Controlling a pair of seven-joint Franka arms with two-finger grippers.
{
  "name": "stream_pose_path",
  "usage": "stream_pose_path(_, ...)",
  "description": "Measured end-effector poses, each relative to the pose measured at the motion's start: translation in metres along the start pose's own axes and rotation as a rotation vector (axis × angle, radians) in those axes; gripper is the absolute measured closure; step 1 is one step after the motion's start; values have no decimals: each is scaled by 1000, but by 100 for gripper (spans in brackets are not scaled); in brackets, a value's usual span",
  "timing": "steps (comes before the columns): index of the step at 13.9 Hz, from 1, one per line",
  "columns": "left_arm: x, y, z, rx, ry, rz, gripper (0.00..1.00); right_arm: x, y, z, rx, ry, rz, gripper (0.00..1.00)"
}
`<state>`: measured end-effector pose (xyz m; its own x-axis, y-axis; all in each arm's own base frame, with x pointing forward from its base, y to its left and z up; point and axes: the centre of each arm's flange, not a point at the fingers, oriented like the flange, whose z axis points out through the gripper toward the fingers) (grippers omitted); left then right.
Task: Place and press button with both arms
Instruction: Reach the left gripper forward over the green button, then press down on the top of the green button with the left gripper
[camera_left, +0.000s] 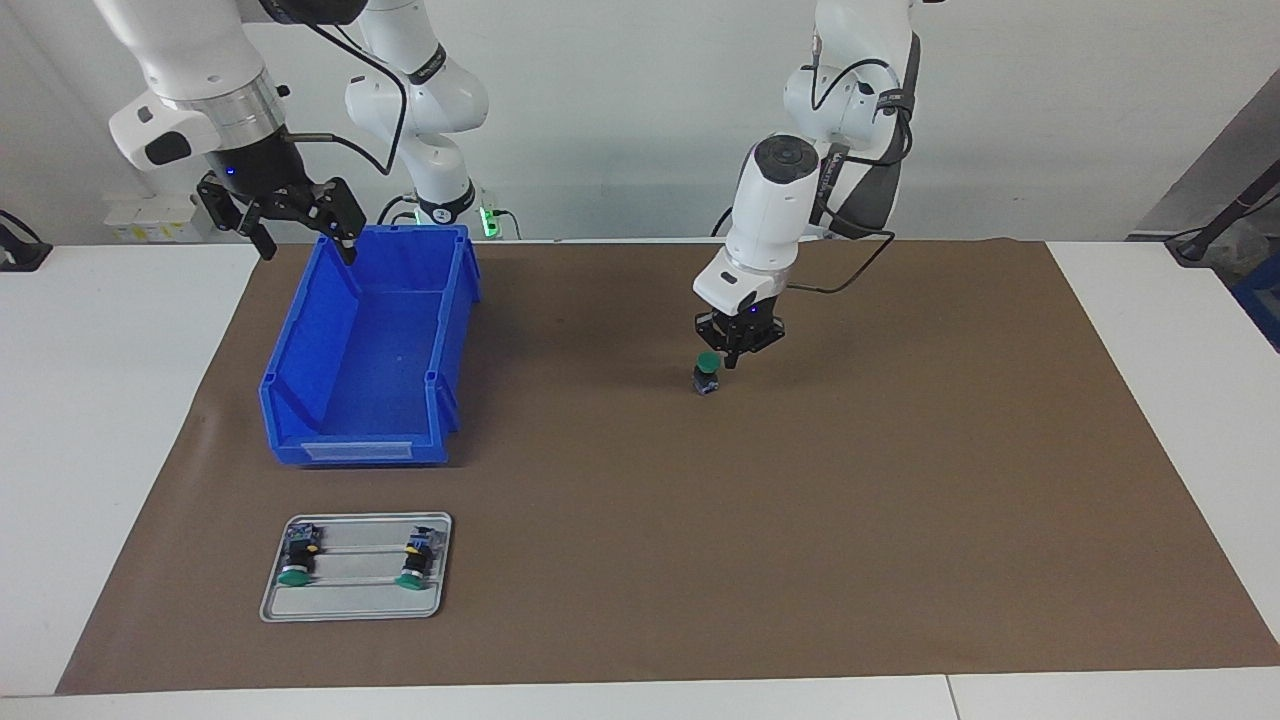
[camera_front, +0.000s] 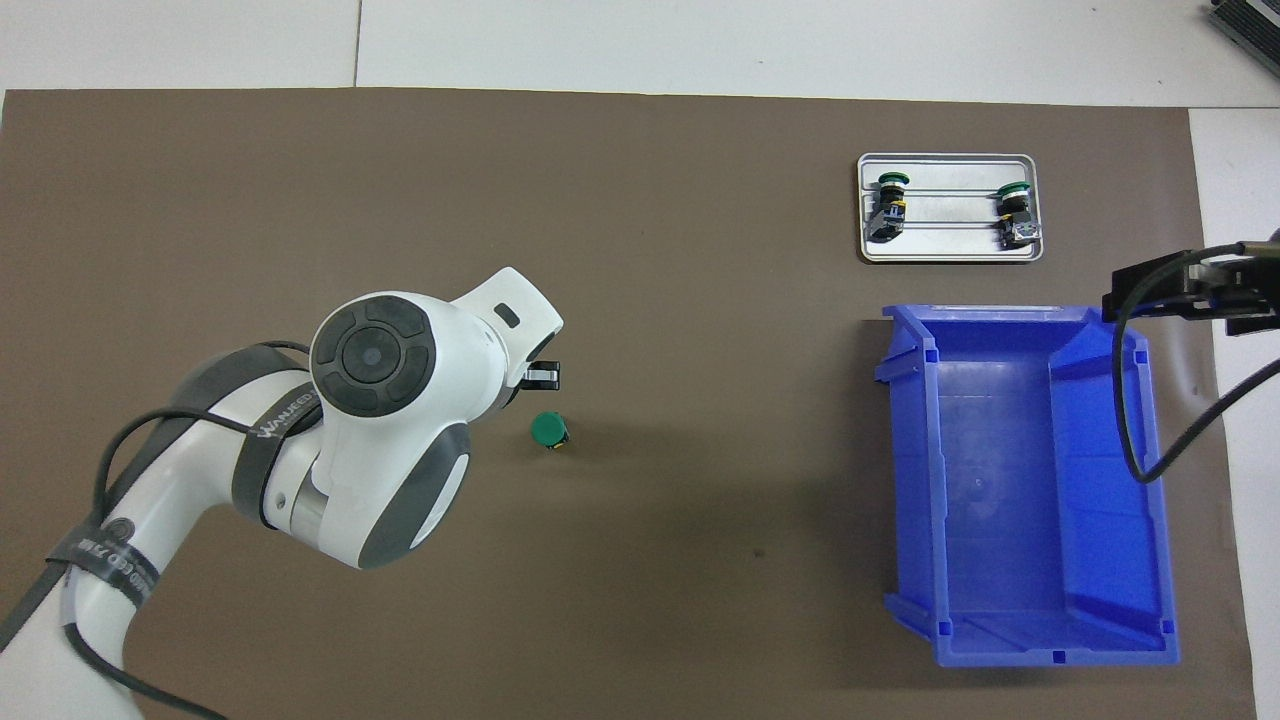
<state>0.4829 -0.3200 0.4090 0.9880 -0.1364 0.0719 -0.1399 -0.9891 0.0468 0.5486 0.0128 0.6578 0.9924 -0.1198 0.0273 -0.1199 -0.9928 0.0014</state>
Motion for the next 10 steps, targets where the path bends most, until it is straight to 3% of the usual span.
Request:
stream_pose_path(4,-19,13,19,17,-39,0,99,0,0,0,0,0,0,0)
stream_pose_path(10,-26,21,24,10,-31,-11,99,0,0,0,0,0,0,0)
